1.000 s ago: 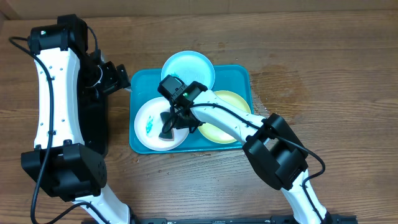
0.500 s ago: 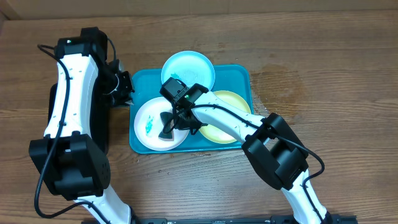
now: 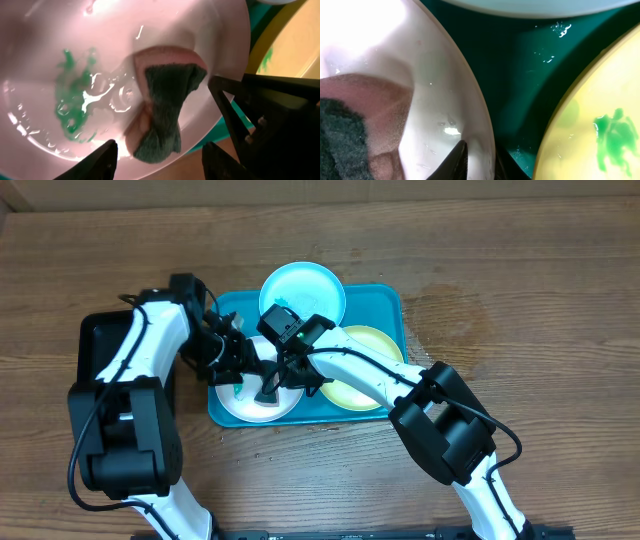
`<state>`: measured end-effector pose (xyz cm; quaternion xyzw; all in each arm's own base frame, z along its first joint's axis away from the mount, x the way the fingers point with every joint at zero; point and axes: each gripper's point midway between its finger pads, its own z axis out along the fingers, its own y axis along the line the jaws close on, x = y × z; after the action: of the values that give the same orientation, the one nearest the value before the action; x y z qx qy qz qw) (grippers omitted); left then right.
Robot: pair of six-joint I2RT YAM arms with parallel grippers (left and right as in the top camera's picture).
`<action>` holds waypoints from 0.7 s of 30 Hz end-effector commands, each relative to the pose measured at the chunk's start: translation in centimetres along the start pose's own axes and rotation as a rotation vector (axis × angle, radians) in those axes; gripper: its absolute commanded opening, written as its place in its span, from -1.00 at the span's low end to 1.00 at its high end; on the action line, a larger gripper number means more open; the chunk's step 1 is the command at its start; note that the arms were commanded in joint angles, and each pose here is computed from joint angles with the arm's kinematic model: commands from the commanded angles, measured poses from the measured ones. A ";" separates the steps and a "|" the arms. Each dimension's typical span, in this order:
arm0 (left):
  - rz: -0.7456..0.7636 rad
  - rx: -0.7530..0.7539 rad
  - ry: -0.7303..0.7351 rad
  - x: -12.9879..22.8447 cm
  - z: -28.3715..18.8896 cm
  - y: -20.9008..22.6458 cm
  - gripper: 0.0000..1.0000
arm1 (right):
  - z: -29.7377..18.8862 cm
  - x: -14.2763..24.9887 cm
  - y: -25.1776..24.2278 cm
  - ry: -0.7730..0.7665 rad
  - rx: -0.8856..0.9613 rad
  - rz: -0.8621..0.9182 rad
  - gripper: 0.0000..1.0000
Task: Clean dirty plates on tray and stack at the side
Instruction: 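Regrasp the sponge with the left gripper and scrub the white plate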
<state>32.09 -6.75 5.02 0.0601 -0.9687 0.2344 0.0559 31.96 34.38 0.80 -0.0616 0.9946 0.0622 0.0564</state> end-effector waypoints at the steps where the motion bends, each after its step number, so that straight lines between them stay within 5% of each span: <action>1: 0.043 0.010 -0.003 0.2 1.0 -0.3 0.12 | 0.7 0.6 -0.4 0.022 0.008 0.001 -0.65; 18: 0.090 -0.040 0.003 -0.6 4.0 0.0 0.03 | 0.7 0.6 -0.3 0.019 0.006 0.001 -0.65; 21: 0.087 -0.043 0.022 -0.5 4.7 0.2 -0.16 | 0.7 0.6 -0.3 0.019 0.006 -0.003 -0.65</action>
<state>32.78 -8.52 1.96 0.0222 -0.9741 0.2215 0.0402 31.97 34.39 0.80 -0.0616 0.9945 0.0626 0.0565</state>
